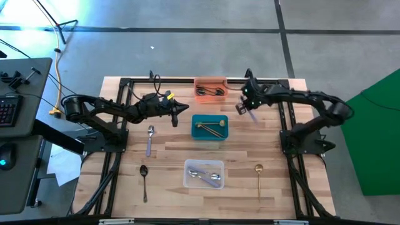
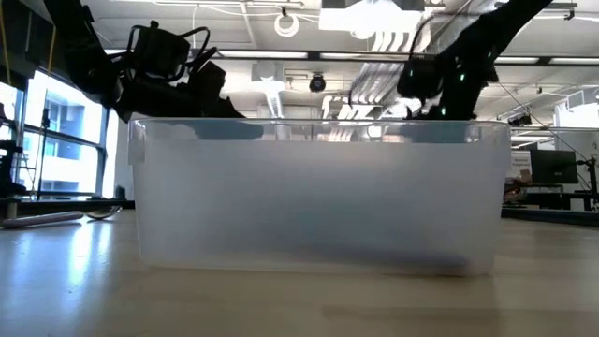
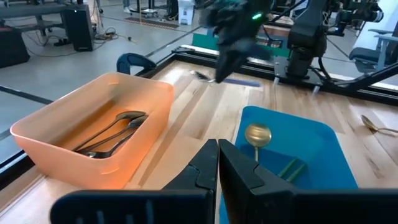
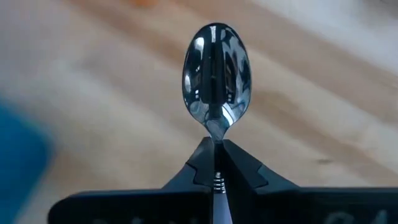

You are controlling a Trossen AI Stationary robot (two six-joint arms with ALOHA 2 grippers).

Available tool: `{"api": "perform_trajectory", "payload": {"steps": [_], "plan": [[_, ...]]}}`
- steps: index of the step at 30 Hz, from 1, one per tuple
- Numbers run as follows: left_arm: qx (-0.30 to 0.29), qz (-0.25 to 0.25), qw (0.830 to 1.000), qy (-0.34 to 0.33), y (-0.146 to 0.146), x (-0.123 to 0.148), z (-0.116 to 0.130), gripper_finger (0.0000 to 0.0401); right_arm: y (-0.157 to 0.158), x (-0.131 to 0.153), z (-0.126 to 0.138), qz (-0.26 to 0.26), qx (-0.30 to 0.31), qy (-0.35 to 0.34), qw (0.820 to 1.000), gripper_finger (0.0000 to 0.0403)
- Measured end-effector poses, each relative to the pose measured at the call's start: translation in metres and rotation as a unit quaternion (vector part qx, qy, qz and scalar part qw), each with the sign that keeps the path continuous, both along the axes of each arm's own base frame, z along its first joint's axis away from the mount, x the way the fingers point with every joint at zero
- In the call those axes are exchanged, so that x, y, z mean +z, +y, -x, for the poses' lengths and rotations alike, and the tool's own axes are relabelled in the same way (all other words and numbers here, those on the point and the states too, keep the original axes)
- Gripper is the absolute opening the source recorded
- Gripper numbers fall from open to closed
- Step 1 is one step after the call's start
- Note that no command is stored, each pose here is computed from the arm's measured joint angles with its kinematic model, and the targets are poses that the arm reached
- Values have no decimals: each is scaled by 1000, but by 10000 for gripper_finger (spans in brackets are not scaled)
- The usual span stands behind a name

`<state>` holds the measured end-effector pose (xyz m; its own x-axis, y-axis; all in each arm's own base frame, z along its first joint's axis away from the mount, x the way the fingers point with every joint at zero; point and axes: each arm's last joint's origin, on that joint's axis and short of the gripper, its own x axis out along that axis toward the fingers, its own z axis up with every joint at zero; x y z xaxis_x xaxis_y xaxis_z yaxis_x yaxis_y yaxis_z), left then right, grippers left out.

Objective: Sort silverware by color (type)
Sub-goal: Put the purple spoon into the transparent bin

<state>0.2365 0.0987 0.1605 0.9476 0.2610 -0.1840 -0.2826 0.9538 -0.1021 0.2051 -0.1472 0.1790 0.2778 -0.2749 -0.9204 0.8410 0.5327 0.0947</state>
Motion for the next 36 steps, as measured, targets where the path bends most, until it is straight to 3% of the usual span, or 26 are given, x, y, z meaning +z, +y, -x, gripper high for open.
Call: {"api": "perform_trajectory", "payload": {"steps": [11,20,28,36], "plan": [[-3,-18,1000,-20,-1,5,-1,5,119,58,-34,15,140,-130,981,6],[-21,-32,999,-19,-10,5,-5,5,207,86,-106,43,253,-177,950,7],[-5,-42,999,-17,-16,5,-7,5,265,73,-173,31,332,-146,931,7],[-9,-42,999,-17,-18,5,-8,5,292,35,-206,12,351,-69,934,7]]}}
